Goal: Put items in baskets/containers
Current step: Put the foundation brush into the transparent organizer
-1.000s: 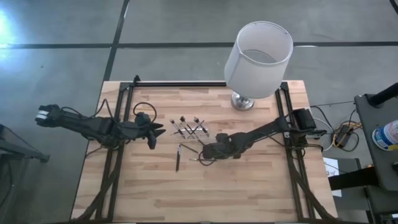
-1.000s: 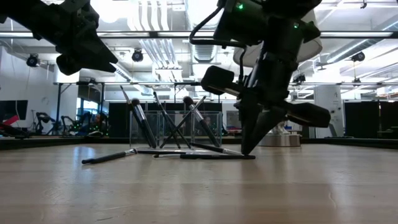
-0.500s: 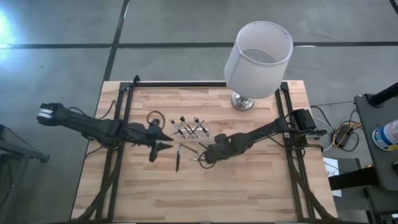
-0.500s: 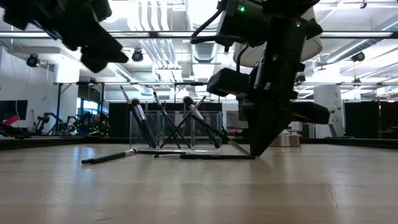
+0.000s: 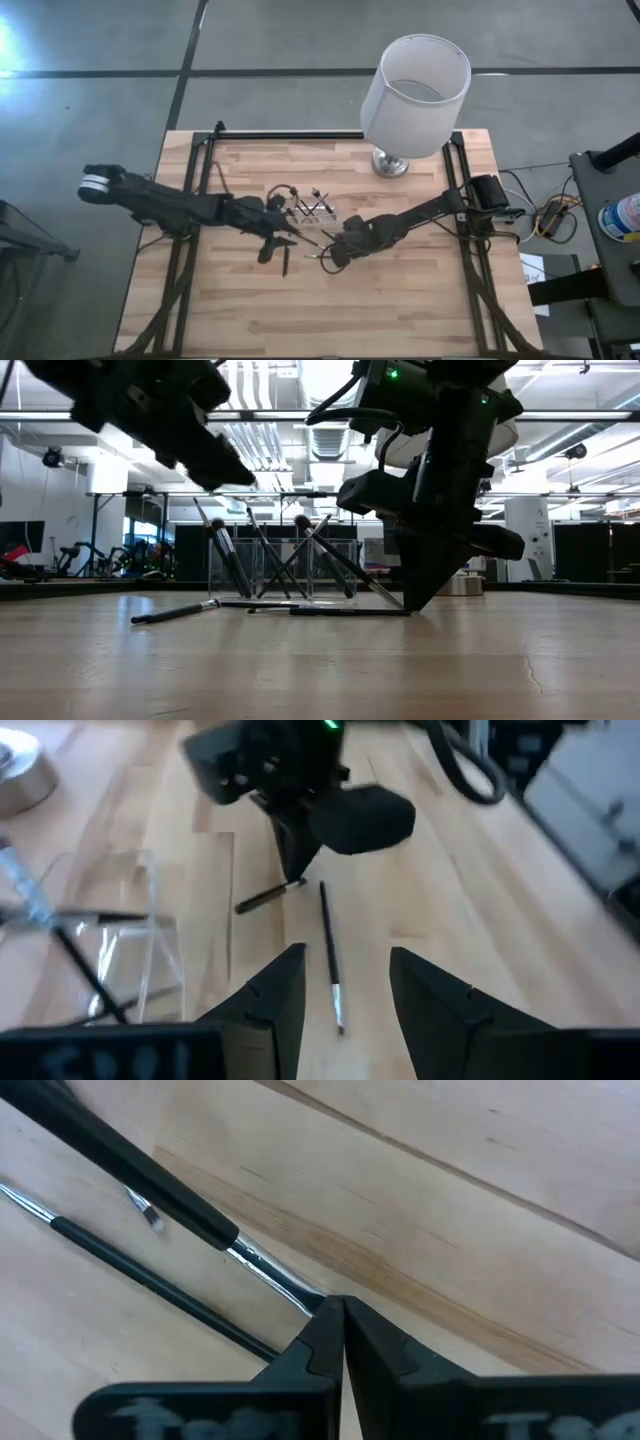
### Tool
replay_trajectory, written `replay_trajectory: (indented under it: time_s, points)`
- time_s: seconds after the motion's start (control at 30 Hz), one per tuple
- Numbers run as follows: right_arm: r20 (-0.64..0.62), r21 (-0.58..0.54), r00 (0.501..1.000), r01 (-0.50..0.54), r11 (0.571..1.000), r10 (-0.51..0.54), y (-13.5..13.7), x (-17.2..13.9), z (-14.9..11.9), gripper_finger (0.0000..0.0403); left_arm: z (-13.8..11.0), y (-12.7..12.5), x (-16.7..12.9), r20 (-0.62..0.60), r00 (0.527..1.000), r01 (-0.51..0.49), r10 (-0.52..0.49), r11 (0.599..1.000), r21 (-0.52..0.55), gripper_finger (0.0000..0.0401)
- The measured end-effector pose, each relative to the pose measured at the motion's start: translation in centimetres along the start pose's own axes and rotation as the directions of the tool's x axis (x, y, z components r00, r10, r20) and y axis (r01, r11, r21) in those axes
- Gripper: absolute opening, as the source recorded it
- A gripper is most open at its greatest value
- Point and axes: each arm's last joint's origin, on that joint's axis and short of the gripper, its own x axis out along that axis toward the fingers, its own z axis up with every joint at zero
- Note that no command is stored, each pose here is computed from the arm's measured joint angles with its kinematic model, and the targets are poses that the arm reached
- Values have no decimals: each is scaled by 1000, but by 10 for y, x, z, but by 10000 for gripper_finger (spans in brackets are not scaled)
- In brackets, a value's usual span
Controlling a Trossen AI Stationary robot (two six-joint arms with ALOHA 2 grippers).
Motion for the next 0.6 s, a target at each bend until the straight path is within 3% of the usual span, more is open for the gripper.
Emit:
replay_trajectory:
  time_s: [0.23,0.6]
  points:
    - [5,-4,1000,0,1000,0,0,0,0,9,9,14,38,-68,996,-38,56,969,245,140]
    - [5,1,1000,0,1000,0,0,0,0,9,11,40,71,-126,987,-54,98,947,318,140]
